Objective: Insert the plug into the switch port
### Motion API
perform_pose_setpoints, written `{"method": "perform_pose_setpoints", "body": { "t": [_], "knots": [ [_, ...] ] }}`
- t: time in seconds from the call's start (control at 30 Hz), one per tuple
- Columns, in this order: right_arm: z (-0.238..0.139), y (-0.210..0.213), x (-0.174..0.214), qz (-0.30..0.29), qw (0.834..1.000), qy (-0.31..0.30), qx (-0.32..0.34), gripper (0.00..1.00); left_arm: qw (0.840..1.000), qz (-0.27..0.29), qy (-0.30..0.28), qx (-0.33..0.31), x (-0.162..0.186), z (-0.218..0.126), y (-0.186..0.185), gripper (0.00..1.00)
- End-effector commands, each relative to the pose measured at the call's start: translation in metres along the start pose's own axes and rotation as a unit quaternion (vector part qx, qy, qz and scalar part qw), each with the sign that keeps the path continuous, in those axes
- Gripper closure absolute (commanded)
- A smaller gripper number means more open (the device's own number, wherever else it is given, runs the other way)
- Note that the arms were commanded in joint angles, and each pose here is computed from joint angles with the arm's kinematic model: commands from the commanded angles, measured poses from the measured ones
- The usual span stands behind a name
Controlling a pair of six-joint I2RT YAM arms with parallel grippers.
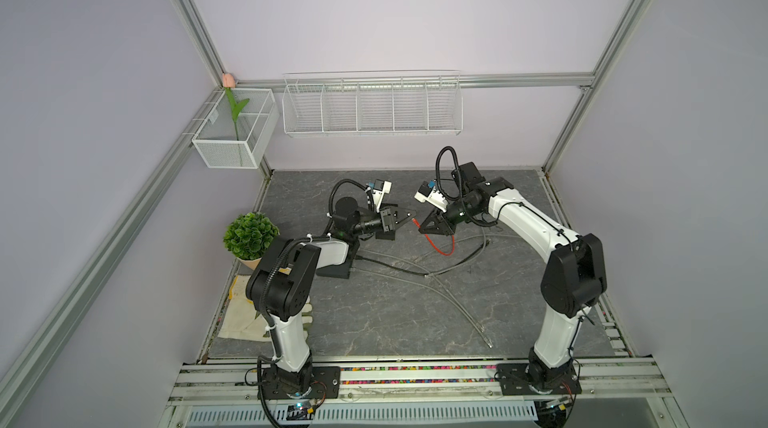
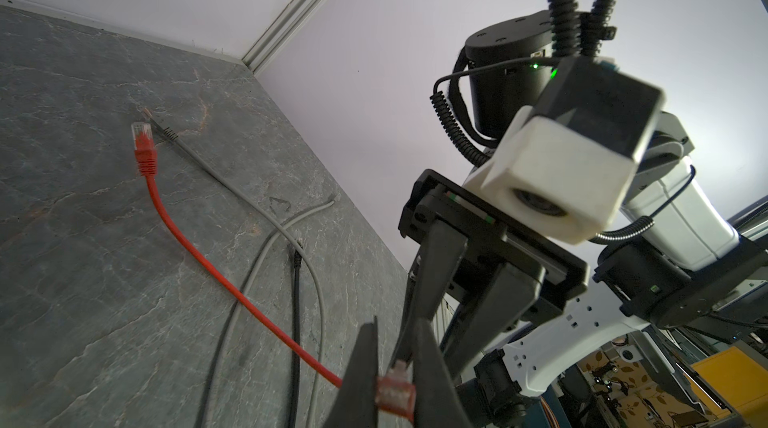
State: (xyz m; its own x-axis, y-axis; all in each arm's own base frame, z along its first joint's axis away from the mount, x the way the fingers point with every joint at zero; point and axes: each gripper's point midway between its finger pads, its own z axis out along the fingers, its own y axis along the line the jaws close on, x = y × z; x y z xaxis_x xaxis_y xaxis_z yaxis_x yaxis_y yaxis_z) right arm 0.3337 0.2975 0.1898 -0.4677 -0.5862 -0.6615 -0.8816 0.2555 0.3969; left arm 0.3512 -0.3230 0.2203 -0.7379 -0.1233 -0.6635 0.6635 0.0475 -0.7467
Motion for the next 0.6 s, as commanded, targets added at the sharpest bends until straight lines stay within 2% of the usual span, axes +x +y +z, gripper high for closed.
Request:
{"method": "perform_pose_setpoints", "body": {
  "t": [0.0, 0.1, 0.27, 0.3, 0.33, 0.37, 0.47, 0.5, 0.57],
  "knots": [
    [0.006, 0.007, 0.002, -0.004, 1.0, 0.006, -0.025, 0.86, 0.999, 0.034, -0.002, 0.021, -0.012, 0.003, -0.019, 1.0],
    [0.007, 0.007, 0.002, -0.003, 1.0, 0.006, -0.025, 0.93, 0.999, 0.033, -0.001, 0.022, -0.012, 0.003, -0.02, 1.0],
    [0.008, 0.001, 0.002, 0.0, 1.0, 0.011, -0.002, 0.93, 0.999, 0.034, 0.002, 0.022, -0.011, 0.003, -0.019, 0.99],
    [0.007, -0.003, 0.002, 0.0, 1.0, 0.016, 0.012, 0.93, 0.999, 0.035, 0.001, 0.019, -0.012, 0.002, -0.017, 0.82],
    [0.006, -0.009, 0.003, 0.001, 0.999, 0.027, 0.032, 0.93, 0.999, 0.032, -0.001, 0.009, -0.014, -0.001, -0.011, 0.62],
    [0.004, -0.015, 0.005, 0.0, 0.998, 0.04, 0.055, 0.93, 1.0, 0.022, -0.004, -0.01, -0.017, -0.005, -0.001, 0.52],
    [-0.006, -0.053, 0.011, 0.002, 0.983, 0.072, 0.169, 0.93, 0.992, -0.005, -0.042, -0.12, -0.038, -0.035, 0.048, 0.47],
    [-0.009, -0.067, 0.012, 0.002, 0.975, 0.08, 0.205, 0.93, 0.984, -0.017, -0.053, -0.169, -0.044, -0.047, 0.065, 0.47],
    [-0.017, -0.095, 0.017, 0.006, 0.957, 0.106, 0.27, 0.93, 0.954, -0.037, -0.054, -0.291, -0.047, -0.076, 0.1, 0.47]
  ]
}}
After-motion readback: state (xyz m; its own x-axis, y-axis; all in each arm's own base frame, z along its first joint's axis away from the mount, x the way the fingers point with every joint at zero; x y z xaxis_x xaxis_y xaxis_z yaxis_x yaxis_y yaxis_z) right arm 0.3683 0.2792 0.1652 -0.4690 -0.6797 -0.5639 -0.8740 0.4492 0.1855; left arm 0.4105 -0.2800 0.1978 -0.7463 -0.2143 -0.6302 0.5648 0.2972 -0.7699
